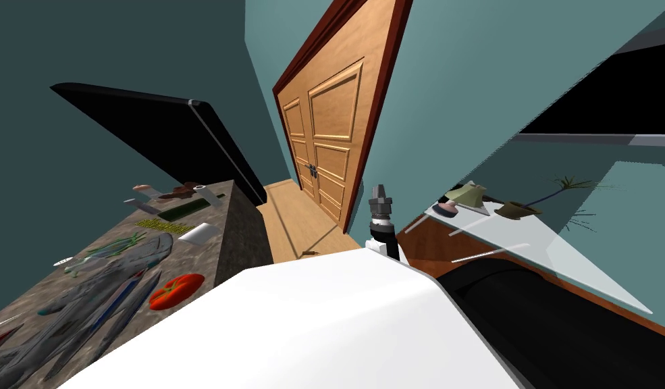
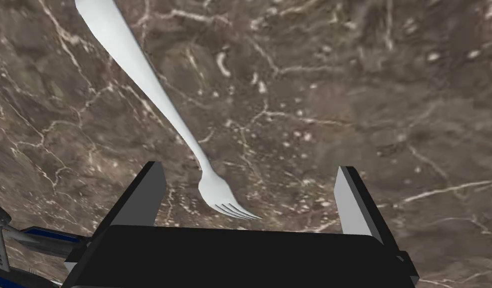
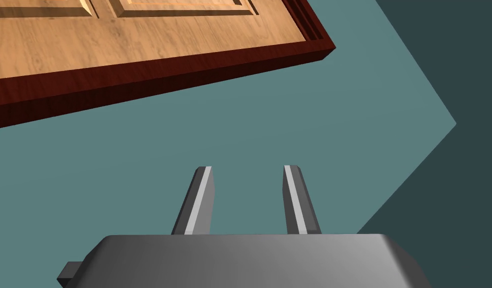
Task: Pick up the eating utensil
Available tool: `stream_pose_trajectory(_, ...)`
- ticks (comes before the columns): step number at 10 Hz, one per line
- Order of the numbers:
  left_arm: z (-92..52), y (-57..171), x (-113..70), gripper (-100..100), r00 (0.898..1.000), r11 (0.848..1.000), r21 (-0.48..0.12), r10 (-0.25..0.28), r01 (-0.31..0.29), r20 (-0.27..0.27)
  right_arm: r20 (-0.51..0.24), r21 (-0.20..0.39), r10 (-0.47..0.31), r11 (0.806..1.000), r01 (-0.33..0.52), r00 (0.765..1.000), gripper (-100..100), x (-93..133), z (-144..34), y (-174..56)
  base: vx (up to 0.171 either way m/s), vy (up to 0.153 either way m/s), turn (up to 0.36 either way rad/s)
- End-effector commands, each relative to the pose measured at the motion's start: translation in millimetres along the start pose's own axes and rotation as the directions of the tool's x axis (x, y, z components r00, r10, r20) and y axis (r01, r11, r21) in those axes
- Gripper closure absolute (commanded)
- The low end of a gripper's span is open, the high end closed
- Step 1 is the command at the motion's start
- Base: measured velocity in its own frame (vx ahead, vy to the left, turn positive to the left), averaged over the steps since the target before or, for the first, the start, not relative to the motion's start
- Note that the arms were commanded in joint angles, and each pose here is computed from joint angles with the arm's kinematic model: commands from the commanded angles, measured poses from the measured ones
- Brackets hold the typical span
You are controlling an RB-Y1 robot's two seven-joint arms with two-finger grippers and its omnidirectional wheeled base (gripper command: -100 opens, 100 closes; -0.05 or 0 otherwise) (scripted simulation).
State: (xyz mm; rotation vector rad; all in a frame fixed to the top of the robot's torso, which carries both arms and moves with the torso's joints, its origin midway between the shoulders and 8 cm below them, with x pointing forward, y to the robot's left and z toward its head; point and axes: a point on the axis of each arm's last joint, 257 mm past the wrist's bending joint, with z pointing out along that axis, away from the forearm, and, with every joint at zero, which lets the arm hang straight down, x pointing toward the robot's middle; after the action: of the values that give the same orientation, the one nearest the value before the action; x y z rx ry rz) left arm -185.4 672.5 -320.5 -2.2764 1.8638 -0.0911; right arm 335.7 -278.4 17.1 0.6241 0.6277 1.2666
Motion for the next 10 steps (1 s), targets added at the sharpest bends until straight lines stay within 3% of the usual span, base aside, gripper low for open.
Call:
stream_pose_trajectory(1,4.5,-12,-2.0,-100,1.000,1.000,0.020,-0.022,0.022,-0.001,0.000,0.000,0.000,1.000,0.000,1.000,0,0,0.0,0,0.040,0.121,-0.076)
stream_pose_trajectory(2,1.7,-8,-2.0,-100,1.000,1.000,0.012,-0.012,0.012,0.000,0.000,0.000,0.000,1.000,0.000,1.000,0,0,0.0,0,0.012,0.017,0.012)
stream_pose_trajectory(3,1.8,-9,-2.2,0,1.000,1.000,0.014,-0.015,0.015,0.000,0.000,0.000,0.000,1.000,0.000,1.000,0,0,0.0,0,0.000,0.000,0.000)
stream_pose_trajectory(4,13.1,-15,0.8,-100,1.000,1.000,0.013,-0.024,0.024,0.001,0.000,0.000,0.000,1.000,0.000,1.000,0,0,0.0,0,-0.024,-0.015,-0.079)
stream_pose_trajectory(8,22.3,-19,4.2,-100,1.000,0.999,0.013,-0.030,0.030,0.002,0.000,0.000,0.000,1.000,0.000,1.000,0,0,0.1,0,-0.044,-0.007,-0.033)
stream_pose_trajectory(9,22.7,-19,4.1,100,0.999,0.999,0.012,-0.032,0.032,0.003,0.000,0.000,0.000,1.000,0.000,1.000,0,0,0.0,0,0.000,0.000,0.000)
stream_pose_trajectory(10,22.7,-19,4.1,100,0.999,0.999,0.012,-0.032,0.032,0.003,0.000,0.000,0.000,1.000,0.000,1.000,0,0,0.0,0,0.001,0.000,-0.010)
